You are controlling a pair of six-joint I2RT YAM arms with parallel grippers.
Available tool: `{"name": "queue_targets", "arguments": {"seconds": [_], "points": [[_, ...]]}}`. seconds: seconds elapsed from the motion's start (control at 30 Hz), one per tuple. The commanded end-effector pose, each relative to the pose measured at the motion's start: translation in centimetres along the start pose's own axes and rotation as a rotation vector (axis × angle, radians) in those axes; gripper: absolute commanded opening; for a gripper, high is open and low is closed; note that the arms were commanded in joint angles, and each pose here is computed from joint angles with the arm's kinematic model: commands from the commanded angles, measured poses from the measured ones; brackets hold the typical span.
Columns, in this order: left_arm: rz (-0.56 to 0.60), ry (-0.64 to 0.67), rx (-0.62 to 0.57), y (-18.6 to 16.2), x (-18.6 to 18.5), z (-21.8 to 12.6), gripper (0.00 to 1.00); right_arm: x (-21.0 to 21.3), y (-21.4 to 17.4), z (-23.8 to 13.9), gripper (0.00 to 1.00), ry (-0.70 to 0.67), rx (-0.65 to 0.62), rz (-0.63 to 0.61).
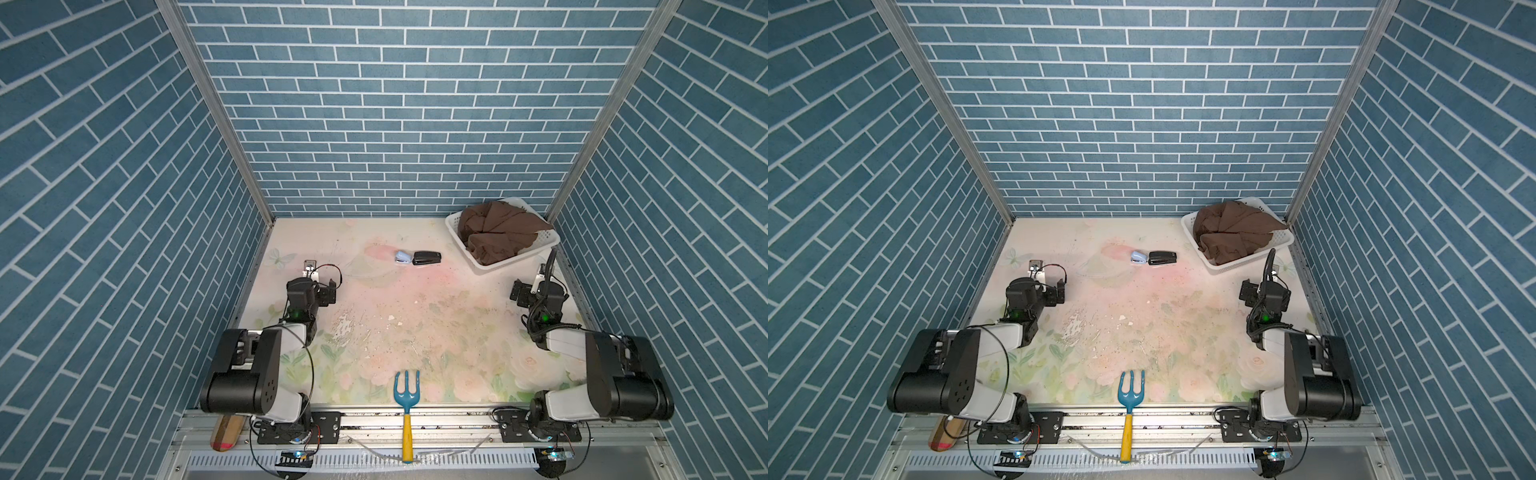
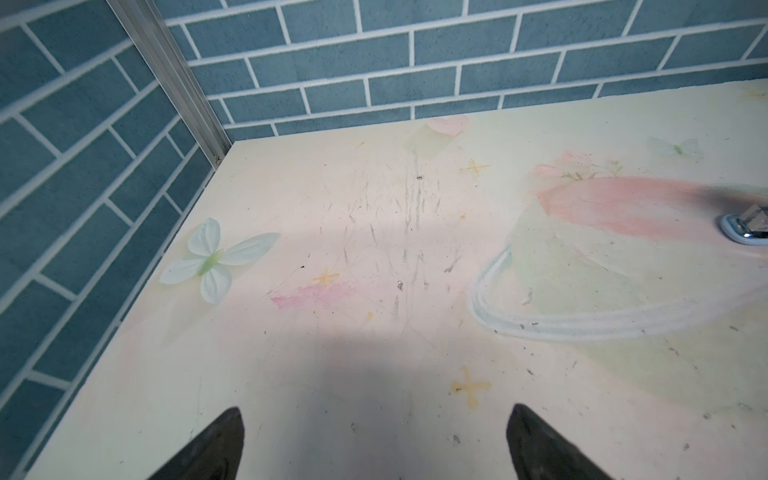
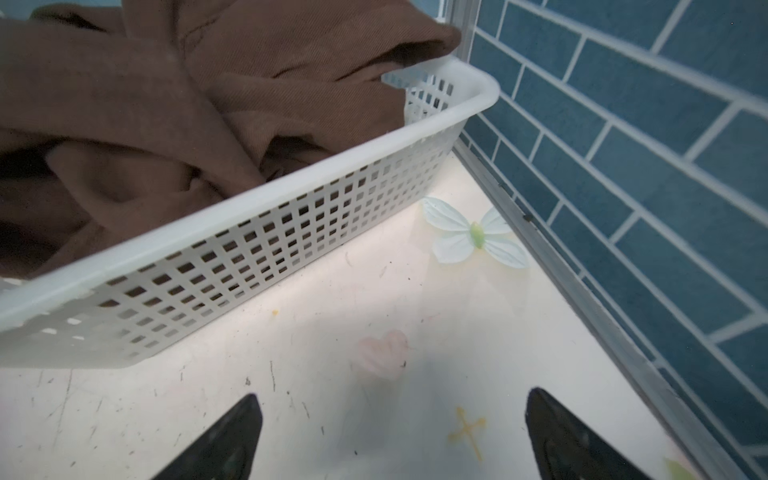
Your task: Fold and stack the trousers
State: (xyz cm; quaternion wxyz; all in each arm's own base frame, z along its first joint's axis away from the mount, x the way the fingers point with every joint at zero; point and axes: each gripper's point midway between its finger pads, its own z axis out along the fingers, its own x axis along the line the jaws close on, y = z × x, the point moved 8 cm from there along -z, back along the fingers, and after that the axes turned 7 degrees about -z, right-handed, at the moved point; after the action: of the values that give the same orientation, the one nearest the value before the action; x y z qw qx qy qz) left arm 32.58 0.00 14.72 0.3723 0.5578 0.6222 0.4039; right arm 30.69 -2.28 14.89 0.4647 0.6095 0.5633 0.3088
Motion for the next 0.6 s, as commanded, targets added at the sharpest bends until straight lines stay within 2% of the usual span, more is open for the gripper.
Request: {"name": "queue_targets", "arguments": {"seconds": [0.0, 0.07, 0.13, 0.23, 0.3, 0.4, 0.57], "points": [[-0.08, 0.096, 0.018, 3.1, 0.8, -1.5, 0.99, -1.2, 5.0, -1.9, 0.99, -0.072, 0.0, -0.003], [-0.198, 0.185, 0.002, 4.1, 1.7, -2.7, 0.99, -1.6, 6.6, -2.9, 0.99, -0.129, 0.022, -0.006], [-0.364, 0.291, -0.006, 4.7, 2.7, -4.1, 0.99, -1.7, 8.0, -3.8, 0.99, -0.182, 0.001, -0.009], [-0.612, 0.498, 0.037, 5.2, 4.3, -7.0, 0.99, -1.9, 9.6, -4.8, 0.99, -0.222, 0.017, 0.028], [-0.627, 0.556, 0.071, 6.5, 4.7, -9.3, 0.99, -1.9, 10.4, -4.7, 0.99, -0.22, 0.071, 0.055], [-0.61, 0.539, 0.025, 8.0, 5.0, -11.5, 0.99, -0.7, 11.2, -3.2, 0.99, -0.136, 0.166, 0.043], [-0.591, 0.405, -0.032, 9.6, 4.5, -14.2, 0.99, 2.2, 12.8, 1.1, 0.96, 0.048, 0.298, 0.019]]}}
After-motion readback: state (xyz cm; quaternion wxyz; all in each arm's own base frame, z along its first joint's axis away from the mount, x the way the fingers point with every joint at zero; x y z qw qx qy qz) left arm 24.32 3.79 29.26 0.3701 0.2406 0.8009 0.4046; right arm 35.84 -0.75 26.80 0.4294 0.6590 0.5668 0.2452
